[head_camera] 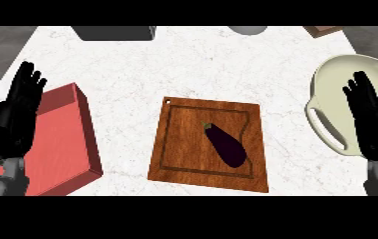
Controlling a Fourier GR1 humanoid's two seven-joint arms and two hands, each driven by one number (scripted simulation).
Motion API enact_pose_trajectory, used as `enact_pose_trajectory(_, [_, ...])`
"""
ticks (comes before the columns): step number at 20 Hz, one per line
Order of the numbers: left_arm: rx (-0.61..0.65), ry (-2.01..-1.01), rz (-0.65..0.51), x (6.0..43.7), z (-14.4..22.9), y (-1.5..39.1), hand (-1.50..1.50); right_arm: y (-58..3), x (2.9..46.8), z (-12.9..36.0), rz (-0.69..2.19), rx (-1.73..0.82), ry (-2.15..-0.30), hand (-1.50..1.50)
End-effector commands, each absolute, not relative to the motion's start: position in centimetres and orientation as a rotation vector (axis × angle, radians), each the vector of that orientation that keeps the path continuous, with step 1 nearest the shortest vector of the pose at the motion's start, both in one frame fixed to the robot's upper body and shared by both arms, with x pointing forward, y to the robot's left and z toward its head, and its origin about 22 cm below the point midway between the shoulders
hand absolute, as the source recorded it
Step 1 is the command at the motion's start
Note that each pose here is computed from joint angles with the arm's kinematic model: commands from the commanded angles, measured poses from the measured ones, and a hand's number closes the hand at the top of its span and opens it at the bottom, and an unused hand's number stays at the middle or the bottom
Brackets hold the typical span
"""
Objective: Pick the eggplant from the cutting board and place it in the pot
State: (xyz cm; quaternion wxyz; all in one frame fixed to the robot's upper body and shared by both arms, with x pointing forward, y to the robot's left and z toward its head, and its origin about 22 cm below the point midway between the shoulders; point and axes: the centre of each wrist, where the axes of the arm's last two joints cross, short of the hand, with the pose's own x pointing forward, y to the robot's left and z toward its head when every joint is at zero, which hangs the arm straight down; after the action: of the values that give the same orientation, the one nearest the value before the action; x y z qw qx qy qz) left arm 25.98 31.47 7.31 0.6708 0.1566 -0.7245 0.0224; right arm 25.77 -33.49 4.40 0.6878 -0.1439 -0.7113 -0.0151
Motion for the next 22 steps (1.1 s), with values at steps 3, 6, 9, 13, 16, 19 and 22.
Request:
enact_pose_trajectory(3, [0.195, -1.768, -0.023, 27.5, 9.4, 27.8, 0.00, -24.2, 29.5, 7.8, 0.400, 0.274, -1.677, 1.50])
enact_pose_trajectory(6, [0.105, -1.823, -0.059, 27.9, 10.3, 26.2, 0.00, -19.4, 30.0, 10.0, 0.623, 0.581, -1.709, 1.50])
enact_pose_trajectory(9, [-0.024, -1.816, -0.077, 28.4, 10.0, 23.8, 0.00, -20.9, 32.5, 14.8, 1.037, 0.411, -1.817, -1.50])
enact_pose_trajectory(13, [-0.034, -1.822, -0.086, 29.2, 10.4, 23.0, 0.00, -19.1, 33.1, 15.5, 1.318, 0.708, -1.804, -1.50])
enact_pose_trajectory(16, [-0.020, -1.827, -0.065, 29.5, 10.4, 23.1, 0.00, -19.7, 34.7, 17.2, 1.439, 0.835, -1.806, -1.50])
enact_pose_trajectory(19, [0.004, -1.809, -0.049, 30.1, 9.7, 23.3, 0.00, -19.8, 36.1, 19.7, 1.620, 0.855, -1.766, -1.50])
enact_pose_trajectory(22, [0.021, -1.819, -0.039, 30.8, 10.4, 23.7, 0.00, -19.1, 36.2, 20.8, 1.824, 0.772, -1.666, -1.50])
